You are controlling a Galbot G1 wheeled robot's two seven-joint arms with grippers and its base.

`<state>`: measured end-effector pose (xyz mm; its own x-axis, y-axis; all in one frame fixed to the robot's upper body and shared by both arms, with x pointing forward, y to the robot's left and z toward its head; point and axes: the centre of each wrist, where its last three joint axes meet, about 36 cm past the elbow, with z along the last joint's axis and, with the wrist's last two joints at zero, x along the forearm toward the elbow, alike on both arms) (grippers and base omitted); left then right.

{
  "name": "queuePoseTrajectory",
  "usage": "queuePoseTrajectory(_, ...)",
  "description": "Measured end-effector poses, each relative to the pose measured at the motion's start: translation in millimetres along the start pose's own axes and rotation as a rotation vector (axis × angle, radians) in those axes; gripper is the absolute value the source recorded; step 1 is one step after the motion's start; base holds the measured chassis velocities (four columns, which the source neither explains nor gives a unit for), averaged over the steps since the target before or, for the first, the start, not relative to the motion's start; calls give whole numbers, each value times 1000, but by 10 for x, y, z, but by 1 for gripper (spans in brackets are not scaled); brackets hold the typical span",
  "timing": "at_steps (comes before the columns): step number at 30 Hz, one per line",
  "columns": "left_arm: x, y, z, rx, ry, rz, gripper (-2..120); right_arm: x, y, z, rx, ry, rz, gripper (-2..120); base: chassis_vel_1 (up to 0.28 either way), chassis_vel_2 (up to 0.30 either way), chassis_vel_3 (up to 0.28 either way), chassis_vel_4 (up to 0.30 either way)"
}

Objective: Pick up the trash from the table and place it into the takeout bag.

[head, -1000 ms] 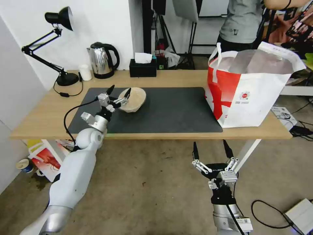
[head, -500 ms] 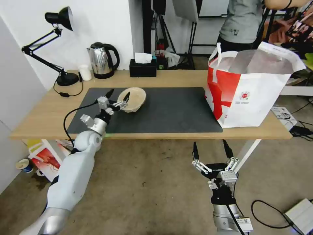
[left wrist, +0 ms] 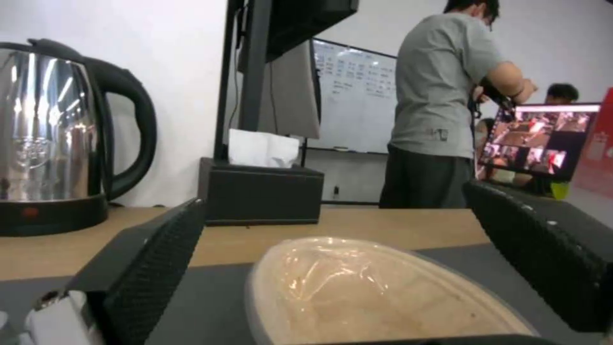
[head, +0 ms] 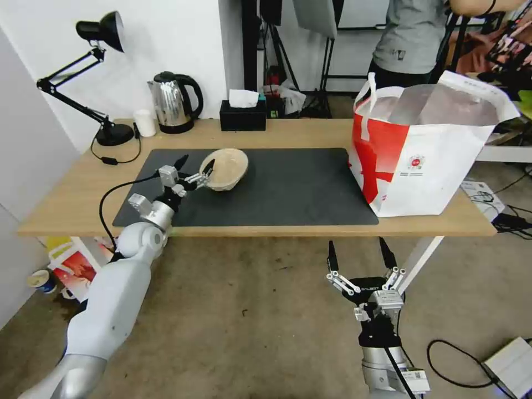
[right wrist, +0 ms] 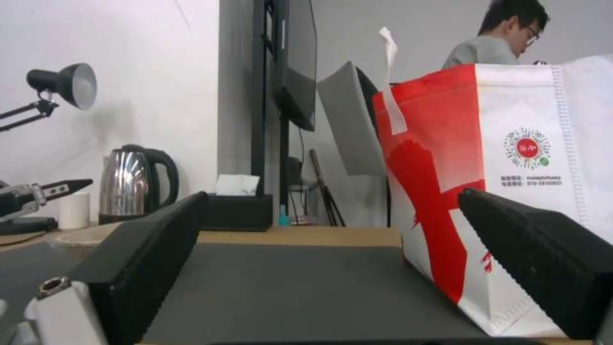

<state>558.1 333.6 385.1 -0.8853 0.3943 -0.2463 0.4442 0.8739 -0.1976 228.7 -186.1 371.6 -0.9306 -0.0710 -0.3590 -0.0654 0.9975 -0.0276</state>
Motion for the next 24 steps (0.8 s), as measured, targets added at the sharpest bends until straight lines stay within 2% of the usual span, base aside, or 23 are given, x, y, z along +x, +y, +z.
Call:
queuePoseTrajectory(8, -28, 18, 3, 45, -1, -26, 100, 0, 0, 0, 0, 0, 0, 100, 0, 0, 0, 0)
queuePoseTrajectory(16, -26, 15, 130, 123, 12, -60, 100, 0, 0, 0, 0, 0, 0, 100, 0, 0, 0, 0)
queuePoseTrajectory(24, -60, -29, 193, 144, 16, -62, 100, 0, 0, 0, 0, 0, 0, 100, 0, 0, 0, 0)
